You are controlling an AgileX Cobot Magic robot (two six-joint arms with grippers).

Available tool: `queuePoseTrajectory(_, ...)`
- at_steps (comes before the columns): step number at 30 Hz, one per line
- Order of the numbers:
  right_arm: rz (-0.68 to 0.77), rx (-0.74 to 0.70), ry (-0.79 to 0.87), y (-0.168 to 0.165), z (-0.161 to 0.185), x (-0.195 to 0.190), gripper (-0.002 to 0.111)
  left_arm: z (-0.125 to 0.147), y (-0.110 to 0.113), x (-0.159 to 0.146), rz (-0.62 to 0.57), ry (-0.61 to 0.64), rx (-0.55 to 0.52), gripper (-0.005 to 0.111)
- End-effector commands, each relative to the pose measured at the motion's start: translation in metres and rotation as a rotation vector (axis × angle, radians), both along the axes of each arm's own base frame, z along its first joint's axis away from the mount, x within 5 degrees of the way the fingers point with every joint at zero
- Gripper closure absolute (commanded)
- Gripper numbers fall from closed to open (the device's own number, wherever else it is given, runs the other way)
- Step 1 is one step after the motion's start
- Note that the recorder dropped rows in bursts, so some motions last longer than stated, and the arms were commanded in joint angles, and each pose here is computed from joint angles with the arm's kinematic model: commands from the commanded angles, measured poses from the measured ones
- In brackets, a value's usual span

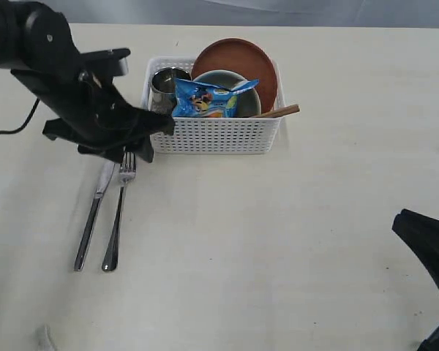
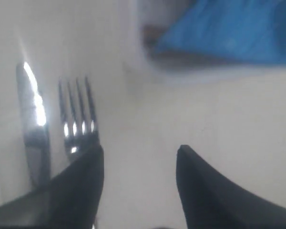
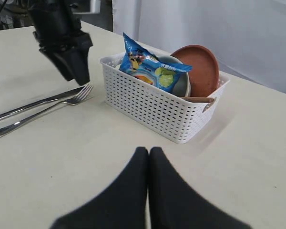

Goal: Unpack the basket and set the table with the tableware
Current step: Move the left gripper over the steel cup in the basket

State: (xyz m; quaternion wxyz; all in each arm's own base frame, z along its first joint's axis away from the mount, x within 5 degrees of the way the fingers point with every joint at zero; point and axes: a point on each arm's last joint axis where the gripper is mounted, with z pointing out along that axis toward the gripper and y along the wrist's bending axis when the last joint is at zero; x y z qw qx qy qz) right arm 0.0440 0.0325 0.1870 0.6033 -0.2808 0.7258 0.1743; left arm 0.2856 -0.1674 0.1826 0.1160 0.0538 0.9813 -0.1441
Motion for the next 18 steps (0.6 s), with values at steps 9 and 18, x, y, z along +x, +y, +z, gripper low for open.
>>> queuePoseTrajectory(9,0.005,-0.003,-0.006,0.0,-0.001,0.0,0.108,0.097,-0.003,0.1,-0.022,-0.126,-0.061,0.061)
queuePoseTrajectory(18,0.005,-0.003,-0.006,0.0,-0.001,0.0,0.108,0.049,-0.029,0.14,-0.229,-0.098,0.098,0.061)
